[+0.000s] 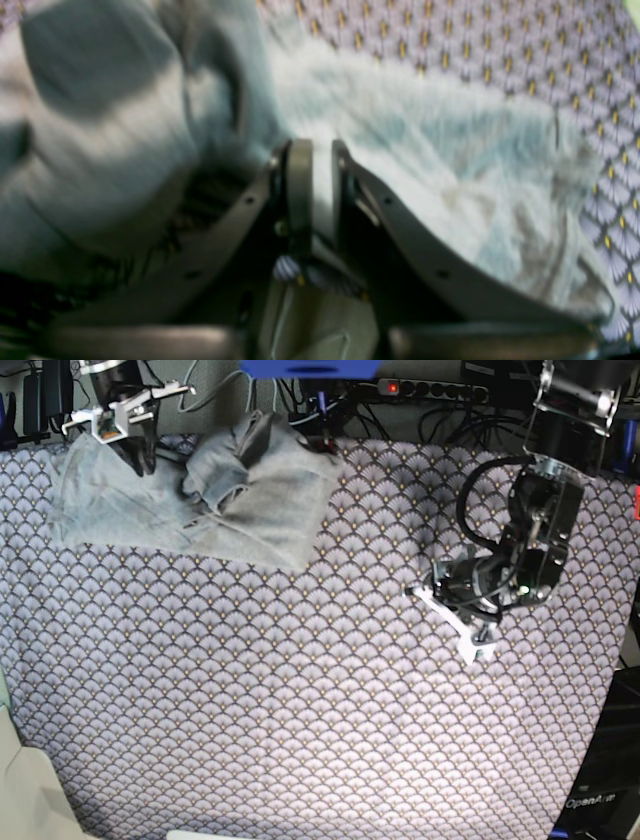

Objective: Fold the T-shirt properly
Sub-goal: 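Withdraw the left gripper and lift the right gripper off the bundle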

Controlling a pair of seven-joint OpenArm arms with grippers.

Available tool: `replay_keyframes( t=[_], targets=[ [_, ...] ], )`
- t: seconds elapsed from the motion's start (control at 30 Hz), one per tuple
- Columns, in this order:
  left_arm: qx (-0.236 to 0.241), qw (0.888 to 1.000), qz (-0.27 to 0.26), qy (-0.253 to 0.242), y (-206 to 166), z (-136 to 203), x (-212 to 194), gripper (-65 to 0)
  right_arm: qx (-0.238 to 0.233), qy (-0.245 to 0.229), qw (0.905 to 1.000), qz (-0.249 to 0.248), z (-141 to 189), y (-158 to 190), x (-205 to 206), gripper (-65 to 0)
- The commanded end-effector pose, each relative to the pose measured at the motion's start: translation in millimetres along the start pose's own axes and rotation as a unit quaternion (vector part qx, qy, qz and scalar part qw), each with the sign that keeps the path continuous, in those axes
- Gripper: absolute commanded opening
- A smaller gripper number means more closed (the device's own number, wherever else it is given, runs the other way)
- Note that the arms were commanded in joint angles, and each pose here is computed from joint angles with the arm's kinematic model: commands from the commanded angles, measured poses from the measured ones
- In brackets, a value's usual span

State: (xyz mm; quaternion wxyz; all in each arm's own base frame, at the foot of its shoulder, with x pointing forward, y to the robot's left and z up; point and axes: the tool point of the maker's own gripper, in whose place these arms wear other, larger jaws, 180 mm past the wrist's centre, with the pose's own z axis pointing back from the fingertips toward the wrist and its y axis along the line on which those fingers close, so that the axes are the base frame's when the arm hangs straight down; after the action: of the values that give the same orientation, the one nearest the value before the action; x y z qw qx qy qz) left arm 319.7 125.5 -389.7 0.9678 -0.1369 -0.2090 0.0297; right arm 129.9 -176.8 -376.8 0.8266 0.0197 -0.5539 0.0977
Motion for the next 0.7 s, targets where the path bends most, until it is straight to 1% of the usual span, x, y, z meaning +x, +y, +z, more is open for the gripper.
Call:
replay_keyframes(
  t=[0.0,0.2,0.33,0.5,0.67],
  targets=[
    [-0.004,1.000,-0.006,-0.022,-3.1,7.0,15.7,-65.0,0.004,-0.011,0.9999,-0.002,7.1,3.2,4.7,-60.2],
    [-0.003,1.000,-0.007,-0.020,-1.9,7.5,13.2,-65.0,0.047,0.000,0.9988,-0.018,6.5,34.9,-2.8,-60.2],
    [-0.001,1.000,-0.006,-0.011,1.0,5.5,4.6,-65.0,0.071,0.012,0.9974,-0.009,5.3,50.4,-7.7,-60.2],
    [-0.001,1.000,-0.005,-0.010,1.3,5.2,3.2,-65.0,0.083,0.009,0.9965,-0.002,0.1,57.9,-5.3,-60.2],
    [-0.003,1.000,-0.004,-0.009,-0.5,4.5,2.2,-65.0,0.084,-0.016,0.9963,0.003,-14.4,57.1,8.5,-60.2]
  ],
)
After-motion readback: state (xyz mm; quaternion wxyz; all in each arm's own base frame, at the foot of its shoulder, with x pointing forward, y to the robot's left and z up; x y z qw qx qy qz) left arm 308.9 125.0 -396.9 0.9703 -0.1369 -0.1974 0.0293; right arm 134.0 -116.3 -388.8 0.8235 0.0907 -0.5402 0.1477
